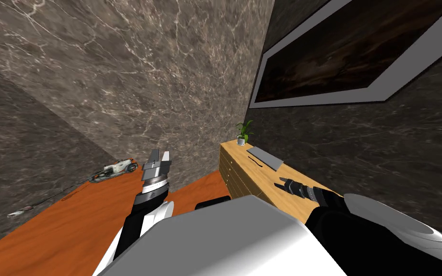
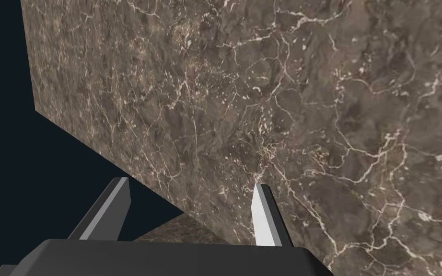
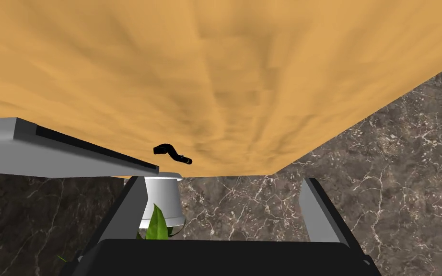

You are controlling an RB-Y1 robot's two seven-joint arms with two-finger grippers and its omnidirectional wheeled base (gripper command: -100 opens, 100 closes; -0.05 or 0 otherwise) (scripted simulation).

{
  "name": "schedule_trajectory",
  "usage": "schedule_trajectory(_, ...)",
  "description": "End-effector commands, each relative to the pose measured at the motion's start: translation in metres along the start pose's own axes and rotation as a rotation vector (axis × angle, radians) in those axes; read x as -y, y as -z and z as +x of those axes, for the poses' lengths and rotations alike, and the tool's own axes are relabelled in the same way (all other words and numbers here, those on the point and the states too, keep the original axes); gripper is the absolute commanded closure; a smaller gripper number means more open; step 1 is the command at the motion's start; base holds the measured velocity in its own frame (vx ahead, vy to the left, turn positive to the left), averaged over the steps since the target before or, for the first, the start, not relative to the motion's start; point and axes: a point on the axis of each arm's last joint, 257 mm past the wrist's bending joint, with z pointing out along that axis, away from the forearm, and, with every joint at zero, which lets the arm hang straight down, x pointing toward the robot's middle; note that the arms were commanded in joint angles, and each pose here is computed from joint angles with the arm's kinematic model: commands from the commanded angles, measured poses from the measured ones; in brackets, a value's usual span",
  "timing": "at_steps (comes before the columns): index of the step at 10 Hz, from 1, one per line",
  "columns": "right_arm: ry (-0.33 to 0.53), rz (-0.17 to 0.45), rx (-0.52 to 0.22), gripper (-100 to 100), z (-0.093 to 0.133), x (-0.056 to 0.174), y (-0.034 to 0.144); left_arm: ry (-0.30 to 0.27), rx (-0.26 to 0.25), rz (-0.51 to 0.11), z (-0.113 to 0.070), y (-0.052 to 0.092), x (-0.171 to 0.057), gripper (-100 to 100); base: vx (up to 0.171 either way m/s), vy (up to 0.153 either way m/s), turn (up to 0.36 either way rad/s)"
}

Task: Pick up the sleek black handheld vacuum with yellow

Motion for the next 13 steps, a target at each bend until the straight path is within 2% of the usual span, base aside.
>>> schedule_trajectory(1,-0.01,0.007,-0.104,-100,0.023,0.013,0.014,0.0,0.0,0.0,0.0,0.0,0.0,0,0.118,0.051,0.425)
schedule_trajectory(2,-0.009,0.021,-0.123,-100,0.03,0.018,0.017,0.0,0.0,0.0,0.0,0.0,0.0,0,0.093,0.022,0.194)
schedule_trajectory(3,-0.015,0.028,-0.198,-100,0.047,0.027,0.027,0.0,0.0,0.0,0.0,0.0,0.0,0,0.093,0.019,0.295)
schedule_trajectory(4,-0.027,0.042,-0.205,-100,0.052,0.032,0.031,0.0,0.0,0.0,0.0,0.0,0.0,0,0.07,0.011,0.136)
schedule_trajectory(5,-0.043,0.058,-0.282,-100,0.072,0.043,0.045,0.0,0.0,0.0,0.0,0.0,0.0,0,0.085,0.019,0.222)
schedule_trajectory(6,-0.043,0.058,-0.282,-100,0.072,0.043,0.045,0.0,0.0,0.0,0.0,0.0,0.0,0,0.073,0.03,0.154)
schedule_trajectory(7,-0.054,0.065,-0.352,-100,0.087,0.049,0.056,0.0,0.0,0.0,0.0,0.0,0.0,0,0.093,0.043,0.282)
schedule_trajectory(8,-0.063,0.075,-0.356,-100,0.091,0.052,0.059,0.0,0.0,0.0,0.0,0.0,0.0,0,0.085,0.015,0.126)
schedule_trajectory(9,-0.08,0.087,-0.425,-100,0.107,0.058,0.072,0.0,0.0,0.0,0.0,0.0,0.0,0,0.095,0.015,0.272)
schedule_trajectory(10,-0.085,0.093,-0.427,-100,0.109,0.06,0.074,0.0,0.0,0.0,0.0,0.0,0.0,0,0.089,0.011,0.104)
schedule_trajectory(11,-0.099,0.098,-0.489,-100,0.122,0.063,0.086,0.0,0.0,0.0,0.0,0.0,0.0,0,0.104,0.011,0.155)
schedule_trajectory(12,-0.109,0.11,-0.495,-100,0.126,0.066,0.09,0.0,0.0,0.0,0.0,0.0,0.0,0,0.095,0.015,0.115)
schedule_trajectory(13,-0.134,0.126,-0.557,-100,0.142,0.071,0.105,0.0,0.0,0.0,0.0,0.0,0.0,0,0.122,0.032,0.248)
